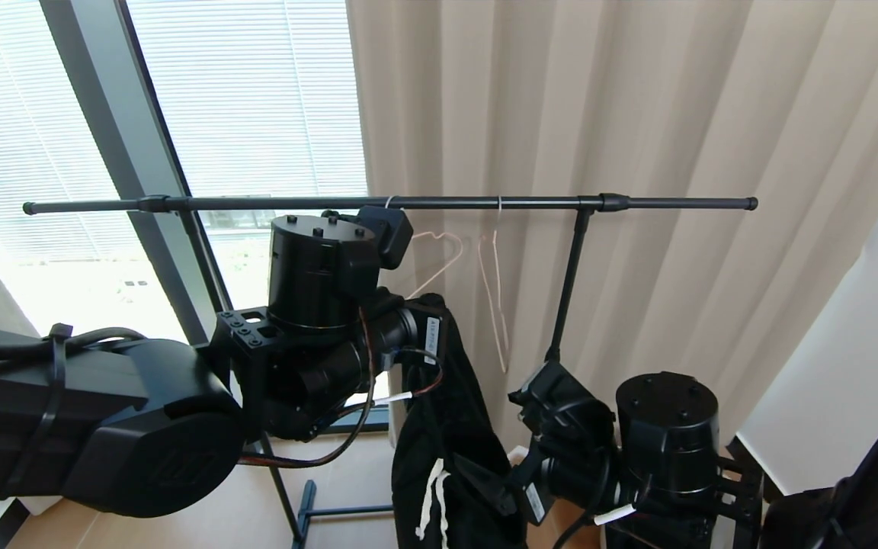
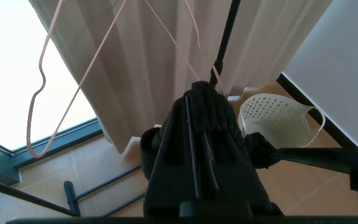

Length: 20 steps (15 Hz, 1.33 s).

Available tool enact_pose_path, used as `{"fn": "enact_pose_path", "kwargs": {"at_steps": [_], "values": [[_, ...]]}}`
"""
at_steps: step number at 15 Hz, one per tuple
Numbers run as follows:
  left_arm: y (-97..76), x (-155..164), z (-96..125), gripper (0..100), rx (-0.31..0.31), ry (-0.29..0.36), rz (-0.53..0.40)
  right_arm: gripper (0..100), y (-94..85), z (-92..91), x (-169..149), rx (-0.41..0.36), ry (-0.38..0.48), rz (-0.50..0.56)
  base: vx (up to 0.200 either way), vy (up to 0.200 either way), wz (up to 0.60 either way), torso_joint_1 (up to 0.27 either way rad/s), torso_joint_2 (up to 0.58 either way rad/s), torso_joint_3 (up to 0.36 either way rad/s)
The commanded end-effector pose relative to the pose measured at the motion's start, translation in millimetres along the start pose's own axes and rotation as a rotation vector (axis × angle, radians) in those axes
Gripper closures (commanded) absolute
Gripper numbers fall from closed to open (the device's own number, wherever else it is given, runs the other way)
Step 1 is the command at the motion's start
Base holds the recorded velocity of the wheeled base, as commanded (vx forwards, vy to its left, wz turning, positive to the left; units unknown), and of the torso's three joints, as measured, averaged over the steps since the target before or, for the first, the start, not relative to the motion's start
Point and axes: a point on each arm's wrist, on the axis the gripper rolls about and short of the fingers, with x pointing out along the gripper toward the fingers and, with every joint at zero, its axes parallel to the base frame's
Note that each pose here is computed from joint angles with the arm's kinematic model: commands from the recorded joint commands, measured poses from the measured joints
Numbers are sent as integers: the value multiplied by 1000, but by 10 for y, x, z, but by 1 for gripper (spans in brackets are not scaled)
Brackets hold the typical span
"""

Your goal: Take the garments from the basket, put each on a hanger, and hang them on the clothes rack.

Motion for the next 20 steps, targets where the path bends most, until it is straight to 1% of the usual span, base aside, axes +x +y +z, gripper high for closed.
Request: {"fn": "enact_pose_path", "kwargs": {"at_steps": [1,3,6,8,10,11,12,14,15,16,19,20], "values": [[-39,-27,15,100,-5,-6,-14,0,-44,-88,120,5,33,-16,0,0,0,0,0,0],[-43,-37,23,100,-9,-9,-18,0,-87,-136,187,11,50,-30,0,0,0,0,0,0],[-59,-59,37,100,-13,-15,-24,0,-89,-176,220,11,65,-31,0,0,0,0,0,0],[-66,-56,32,100,-14,-13,-30,0,-87,-264,292,11,96,-30,0,0,0,0,0,0],[-78,-69,35,100,-13,-14,-35,0,-137,-314,343,18,113,-45,0,0,0,0,0,0],[-77,-74,39,100,-14,-15,-35,0,-143,-311,346,18,111,-47,0,0,0,0,0,0],[-76,-82,47,100,-15,-18,-37,0,-181,-322,340,24,115,-58,0,0,0,0,0,0],[-74,-83,34,100,-13,-14,-36,0,-325,-320,342,41,111,-98,0,0,0,0,0,0],[-74,-83,34,100,-13,-14,-36,100,-325,-320,342,41,111,-98,0,0,0,0,0,0],[-76,-78,34,100,-13,-13,-39,100,-377,-302,346,48,102,-110,0,0,0,0,0,0],[-73,-67,22,100,-14,-6,-60,100,-416,-277,360,52,91,-121,0,0,0,0,0,0],[-64,-60,14,100,-14,-3,-59,100,-507,-253,334,63,81,-147,0,0,0,0,0,0]]}}
